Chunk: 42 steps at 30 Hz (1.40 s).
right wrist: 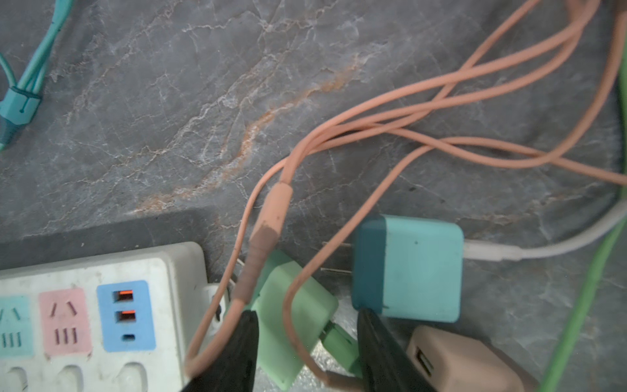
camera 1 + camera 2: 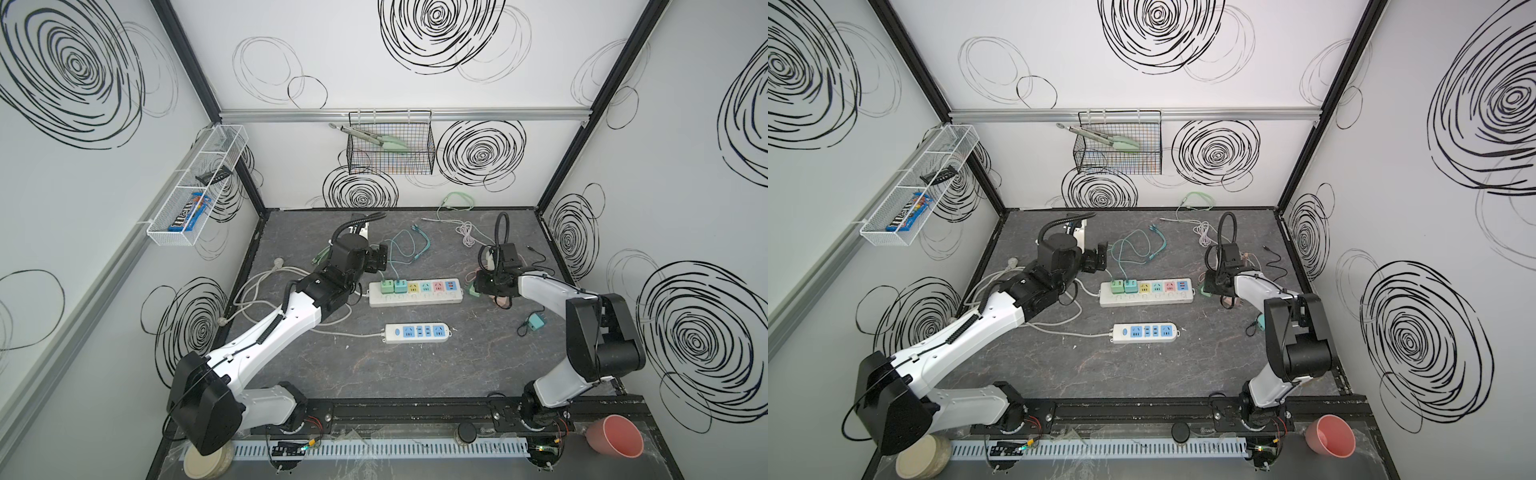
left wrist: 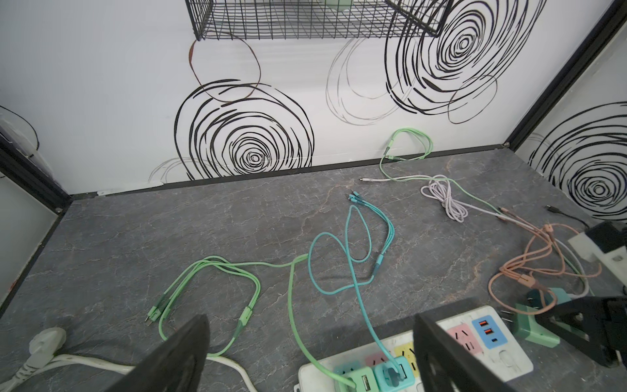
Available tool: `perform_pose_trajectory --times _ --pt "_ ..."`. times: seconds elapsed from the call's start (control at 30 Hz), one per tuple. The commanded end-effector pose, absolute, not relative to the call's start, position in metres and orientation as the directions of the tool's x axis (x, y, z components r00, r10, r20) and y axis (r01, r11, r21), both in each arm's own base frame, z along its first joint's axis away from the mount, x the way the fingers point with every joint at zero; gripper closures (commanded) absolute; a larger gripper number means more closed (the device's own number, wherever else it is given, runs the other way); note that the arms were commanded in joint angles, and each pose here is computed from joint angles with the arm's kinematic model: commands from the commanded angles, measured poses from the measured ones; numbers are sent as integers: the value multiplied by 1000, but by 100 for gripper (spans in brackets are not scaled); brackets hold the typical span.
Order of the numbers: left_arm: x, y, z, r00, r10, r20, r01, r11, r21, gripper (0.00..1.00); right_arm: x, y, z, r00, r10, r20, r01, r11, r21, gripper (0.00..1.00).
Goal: Insert the plug
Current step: 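Move the right gripper to the pink charger by the cable pile and grasp it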
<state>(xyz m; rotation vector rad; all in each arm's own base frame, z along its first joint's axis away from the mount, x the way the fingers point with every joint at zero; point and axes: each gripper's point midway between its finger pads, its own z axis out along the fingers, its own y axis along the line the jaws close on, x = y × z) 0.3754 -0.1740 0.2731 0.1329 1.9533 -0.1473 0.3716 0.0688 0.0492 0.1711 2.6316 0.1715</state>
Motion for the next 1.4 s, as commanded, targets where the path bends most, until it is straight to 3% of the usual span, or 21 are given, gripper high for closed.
perform_pose_trajectory --times 0.0,0.53,0.93,1.13,1.37 --pt "378 -170 291 -320 14 -947 145 989 -35 4 376 64 51 -869 96 -485 92 995 32 48" --pt "374 -166 289 -323 21 -946 140 990 -26 4 387 65 42 -867 59 -495 95 994 -47 67" --pt "373 -165 290 -319 35 -947 138 990 -10 4 391 70 66 -831 80 -551 95 995 1 100" --pt "370 -178 283 -337 32 -941 215 976 -43 4 380 71 100 -787 115 -606 99 993 61 100" --pt "365 -183 280 -344 39 -938 248 967 -51 4 359 87 120 -788 155 -596 54 981 184 100"
